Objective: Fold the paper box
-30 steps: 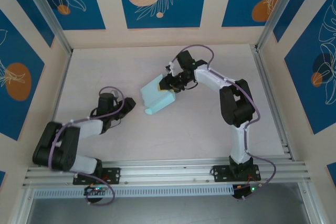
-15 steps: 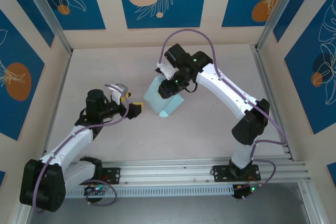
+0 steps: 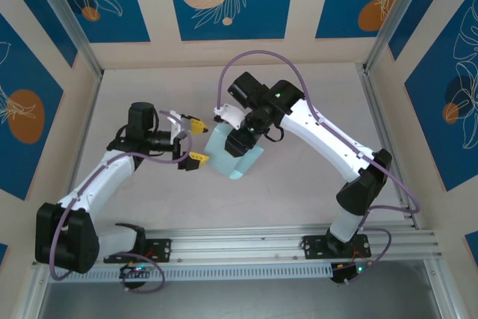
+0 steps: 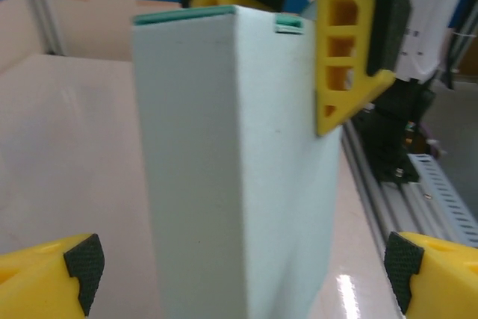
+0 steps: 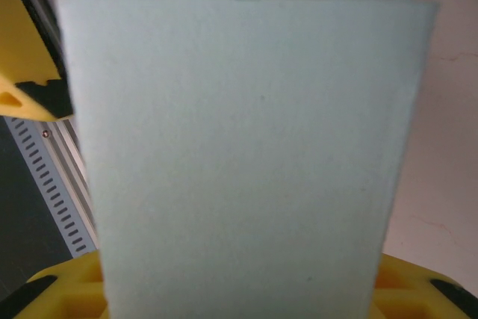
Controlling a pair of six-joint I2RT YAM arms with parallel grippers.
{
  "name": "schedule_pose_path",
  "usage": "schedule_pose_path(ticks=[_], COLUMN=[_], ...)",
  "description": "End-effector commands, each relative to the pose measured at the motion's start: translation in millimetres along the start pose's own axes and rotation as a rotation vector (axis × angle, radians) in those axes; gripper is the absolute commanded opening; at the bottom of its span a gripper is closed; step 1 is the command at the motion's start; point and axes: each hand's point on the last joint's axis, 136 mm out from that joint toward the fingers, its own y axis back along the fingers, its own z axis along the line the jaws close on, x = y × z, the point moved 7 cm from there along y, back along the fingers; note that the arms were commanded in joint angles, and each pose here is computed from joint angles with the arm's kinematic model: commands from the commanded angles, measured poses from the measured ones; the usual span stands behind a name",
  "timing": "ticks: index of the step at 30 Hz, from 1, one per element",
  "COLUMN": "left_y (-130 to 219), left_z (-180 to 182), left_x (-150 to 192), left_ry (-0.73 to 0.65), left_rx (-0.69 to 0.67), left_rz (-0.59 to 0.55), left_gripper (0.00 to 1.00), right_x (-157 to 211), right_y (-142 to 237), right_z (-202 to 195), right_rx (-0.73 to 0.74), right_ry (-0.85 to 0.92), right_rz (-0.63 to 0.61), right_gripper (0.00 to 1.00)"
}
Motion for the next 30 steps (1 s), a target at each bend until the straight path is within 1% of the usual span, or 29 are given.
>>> schedule_pose_path(ticks=[1, 2, 4, 5, 9, 10, 15, 17, 20, 21, 23, 25, 26, 27, 28, 30], left_y=[-1.5, -2.8, -7.0, -9.2, -18.2, -19.6, -20.9, -20.7, -21.1, -21.2, -21.5, -21.6, -21.6, -21.4, -21.2, -20.1], left_z=[-11.5, -10.1, -7.8, -6.6, 0.5, 1.6, 0.6, 0.8, 2.8, 3.5, 4.8, 6.0, 6.1, 5.8, 5.9, 5.7], left_x=[-8.5, -8.5, -8.0, -7.8, -5.1, -4.8, -7.9, -9.1, -10.4, -11.3, -12.9, -15.2, -16.3, -18.3, -20.2, -25.2], left_ry=[0.007, 0.023, 0.058, 0.072, 0.12, 0.129, 0.138, 0.138, 0.152, 0.16, 0.17, 0.177, 0.178, 0.177, 0.174, 0.176], left_rx=[0.127, 0.137, 0.168, 0.177, 0.192, 0.197, 0.219, 0.218, 0.213, 0.214, 0.218, 0.225, 0.23, 0.235, 0.237, 0.234], left_rz=[-0.037, -0.037, -0.039, -0.037, -0.007, -0.004, -0.004, -0.004, 0.002, 0.003, 0.003, -0.003, -0.008, -0.013, -0.017, -0.02], left_gripper=[0.94, 0.93, 0.86, 0.85, 0.81, 0.78, 0.72, 0.64, 0.48, 0.44, 0.38, 0.37, 0.37, 0.35, 0.33, 0.31], right_x=[-4.7, -6.0, -8.9, -10.5, -14.9, -15.7, -20.4, -22.3, -24.7, -25.6, -26.5, -26.2, -25.0, -22.9, -20.7, -14.9], right_y=[5.3, 5.6, 6.5, 6.3, 8.6, 8.3, 4.7, 4.5, 10.2, 13.9, 25.6, 40.4, 46.8, 54.3, 60.1, 71.7], right_z=[5.5, 6.4, 7.9, 8.5, 12.3, 12.8, 6.2, 3.7, -1.3, -3.5, -7.2, -11.3, -12.7, -13.8, -15.9, -19.2], right_rx=[-0.038, -0.045, -0.058, -0.064, -0.083, -0.084, -0.045, -0.036, -0.028, -0.027, -0.026, -0.038, -0.043, -0.061, -0.07, -0.085], right_ry=[0.053, 0.06, 0.075, 0.08, 0.106, 0.112, 0.114, 0.11, 0.093, 0.085, 0.065, 0.036, 0.025, 0.013, -0.003, -0.026], right_rz=[-0.011, -0.016, -0.027, -0.031, -0.047, -0.048, -0.05, -0.06, -0.105, -0.133, -0.202, -0.293, -0.331, -0.377, -0.422, -0.517], right_gripper=[0.26, 0.26, 0.26, 0.26, 0.26, 0.26, 0.27, 0.29, 0.31, 0.32, 0.35, 0.45, 0.48, 0.55, 0.63, 0.69])
